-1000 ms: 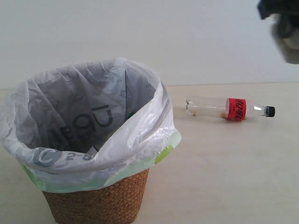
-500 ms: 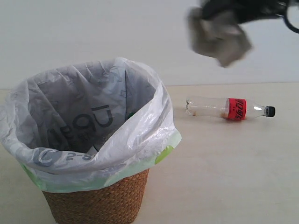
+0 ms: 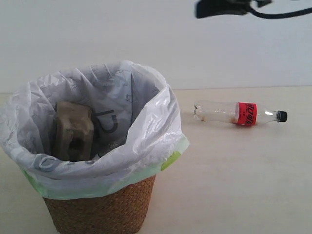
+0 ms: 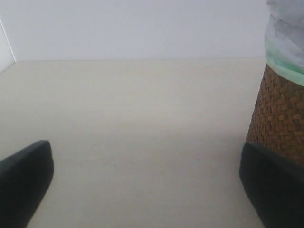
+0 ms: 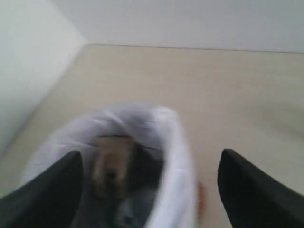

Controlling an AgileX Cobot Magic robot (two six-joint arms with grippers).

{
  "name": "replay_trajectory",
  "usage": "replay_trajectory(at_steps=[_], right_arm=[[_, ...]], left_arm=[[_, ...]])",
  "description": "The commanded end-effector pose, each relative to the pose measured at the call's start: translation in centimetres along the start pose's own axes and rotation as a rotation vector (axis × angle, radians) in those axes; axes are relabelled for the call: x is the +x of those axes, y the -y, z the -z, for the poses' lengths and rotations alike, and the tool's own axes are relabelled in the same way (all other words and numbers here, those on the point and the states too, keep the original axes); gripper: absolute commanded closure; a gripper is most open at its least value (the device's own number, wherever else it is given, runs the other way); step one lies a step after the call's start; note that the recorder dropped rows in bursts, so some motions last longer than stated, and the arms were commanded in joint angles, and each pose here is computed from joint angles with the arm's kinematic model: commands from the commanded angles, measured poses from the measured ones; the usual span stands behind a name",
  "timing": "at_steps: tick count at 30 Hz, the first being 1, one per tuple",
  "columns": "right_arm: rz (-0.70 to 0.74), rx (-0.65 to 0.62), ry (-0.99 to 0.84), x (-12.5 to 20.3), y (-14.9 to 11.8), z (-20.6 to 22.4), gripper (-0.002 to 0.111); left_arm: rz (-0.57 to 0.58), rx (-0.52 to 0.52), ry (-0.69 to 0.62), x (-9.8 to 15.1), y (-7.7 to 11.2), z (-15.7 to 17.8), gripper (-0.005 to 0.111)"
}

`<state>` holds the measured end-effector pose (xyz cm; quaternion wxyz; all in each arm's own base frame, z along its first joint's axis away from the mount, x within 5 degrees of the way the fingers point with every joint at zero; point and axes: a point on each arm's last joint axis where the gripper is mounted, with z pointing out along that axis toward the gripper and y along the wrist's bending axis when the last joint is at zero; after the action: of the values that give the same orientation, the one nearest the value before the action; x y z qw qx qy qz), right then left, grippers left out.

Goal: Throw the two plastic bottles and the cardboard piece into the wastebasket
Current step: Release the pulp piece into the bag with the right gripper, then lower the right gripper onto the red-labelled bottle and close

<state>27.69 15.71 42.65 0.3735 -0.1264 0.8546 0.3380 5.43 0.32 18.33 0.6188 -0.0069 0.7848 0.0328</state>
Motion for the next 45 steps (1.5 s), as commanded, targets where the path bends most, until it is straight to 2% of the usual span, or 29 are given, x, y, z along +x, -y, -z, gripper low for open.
replay_trajectory(at_steps=[1,5,8,12,18,24,29,34,41,45], right_arm=[[0.019,0.387,-0.088,0.1,5.2,2.4,0.038],[0.032,0.619,-0.152,0.8,9.0,3.6,0.038],[0.031,0.690,-0.190,1.5,11.1,3.5,0.038],[0.016,0.714,-0.278,2.4,13.4,1.9,0.038],[0.022,0.714,-0.448,3.7,17.2,-3.2,0.038],[0.037,0.707,-0.532,2.9,20.2,-7.6,0.038],[0.154,0.667,-0.583,1.2,21.8,-10.7,0.038],[0.365,0.605,-0.587,-0.3,21.5,-13.2,0.038],[0.662,0.522,-0.596,0.5,20.7,-17.9,0.038],[0.788,0.548,-0.623,1.3,20.7,-19.7,0.038]], left_arm=[[0.009,0.007,0.015,-0.2,0.0,0.1,-0.001],[0.009,0.007,0.015,-0.2,0.0,0.1,-0.001],[0.009,0.007,0.015,-0.2,0.0,0.1,-0.001],[0.009,0.007,0.015,-0.2,0.0,0.1,-0.001],[0.009,0.007,0.015,-0.2,0.0,0.1,-0.001],[0.009,0.007,0.015,-0.2,0.0,0.1,-0.001],[0.009,0.007,0.015,-0.2,0.0,0.1,-0.001],[0.009,0.007,0.015,-0.2,0.0,0.1,-0.001],[0.009,0.007,0.015,-0.2,0.0,0.1,-0.001],[0.009,0.007,0.015,-0.2,0.0,0.1,-0.001]])
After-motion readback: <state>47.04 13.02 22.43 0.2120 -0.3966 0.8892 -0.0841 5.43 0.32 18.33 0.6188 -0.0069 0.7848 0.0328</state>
